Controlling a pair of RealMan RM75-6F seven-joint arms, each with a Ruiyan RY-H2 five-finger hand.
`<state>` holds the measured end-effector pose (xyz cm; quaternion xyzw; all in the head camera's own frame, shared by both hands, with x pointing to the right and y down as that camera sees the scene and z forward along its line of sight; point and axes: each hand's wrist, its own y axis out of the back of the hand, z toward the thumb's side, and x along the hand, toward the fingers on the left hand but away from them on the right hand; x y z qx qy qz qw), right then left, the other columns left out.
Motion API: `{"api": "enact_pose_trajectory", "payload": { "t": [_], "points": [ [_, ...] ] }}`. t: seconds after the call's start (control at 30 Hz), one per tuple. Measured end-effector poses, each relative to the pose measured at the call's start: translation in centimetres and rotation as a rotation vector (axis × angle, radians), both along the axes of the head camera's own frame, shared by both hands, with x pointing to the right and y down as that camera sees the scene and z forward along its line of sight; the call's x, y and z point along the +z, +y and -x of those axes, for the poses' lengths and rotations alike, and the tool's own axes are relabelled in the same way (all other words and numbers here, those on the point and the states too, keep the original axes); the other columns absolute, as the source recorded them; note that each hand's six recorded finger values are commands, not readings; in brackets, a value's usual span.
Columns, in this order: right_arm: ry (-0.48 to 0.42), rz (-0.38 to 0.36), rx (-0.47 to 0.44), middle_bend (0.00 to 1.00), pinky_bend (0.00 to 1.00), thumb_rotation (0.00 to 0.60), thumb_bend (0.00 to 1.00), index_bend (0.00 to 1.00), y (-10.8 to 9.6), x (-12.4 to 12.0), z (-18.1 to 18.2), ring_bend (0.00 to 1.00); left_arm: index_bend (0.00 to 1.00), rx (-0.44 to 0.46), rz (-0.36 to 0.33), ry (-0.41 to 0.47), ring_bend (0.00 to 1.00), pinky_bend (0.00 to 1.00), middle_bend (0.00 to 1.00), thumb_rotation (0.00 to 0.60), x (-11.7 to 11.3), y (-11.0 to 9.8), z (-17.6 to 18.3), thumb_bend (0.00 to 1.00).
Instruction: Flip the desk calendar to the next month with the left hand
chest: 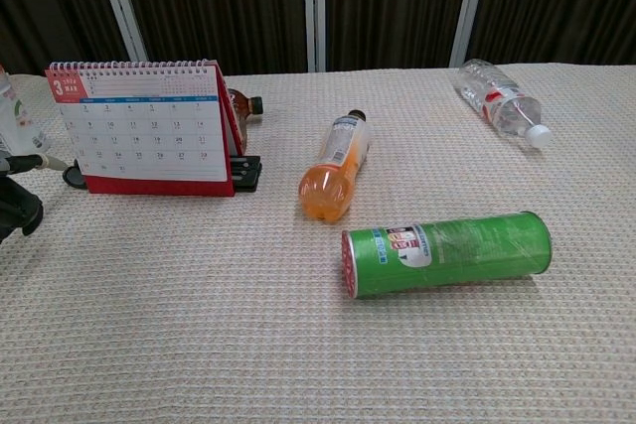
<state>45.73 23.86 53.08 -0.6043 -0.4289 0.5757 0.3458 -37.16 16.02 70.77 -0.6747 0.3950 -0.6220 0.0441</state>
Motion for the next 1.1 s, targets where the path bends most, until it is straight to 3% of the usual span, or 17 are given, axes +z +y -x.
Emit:
{"api": "enact_pose_trajectory", "payload": {
  "t": [0.63, 1.1],
  "points": [
    [0.0, 0.0, 0.005, 0.0, 0.0, 0.6, 0.09, 0.0, -0.1, 0.0, -0.1, 0.0, 0.0, 0.015, -0.002, 0.019, 0.67, 0.58, 0.67, 0.6, 0.8, -1.3, -2.2, 0.81],
    [-0.003, -0.002, 0.006, 0.0, 0.0, 0.6, 0.09, 0.0, 0.0, 0.0, -0.1, 0.0, 0.0, 0.086, -0.081, 0.115, 0.67, 0.58, 0.67, 0.6, -2.2, -2.9, -5.8, 0.81]
  ]
}}
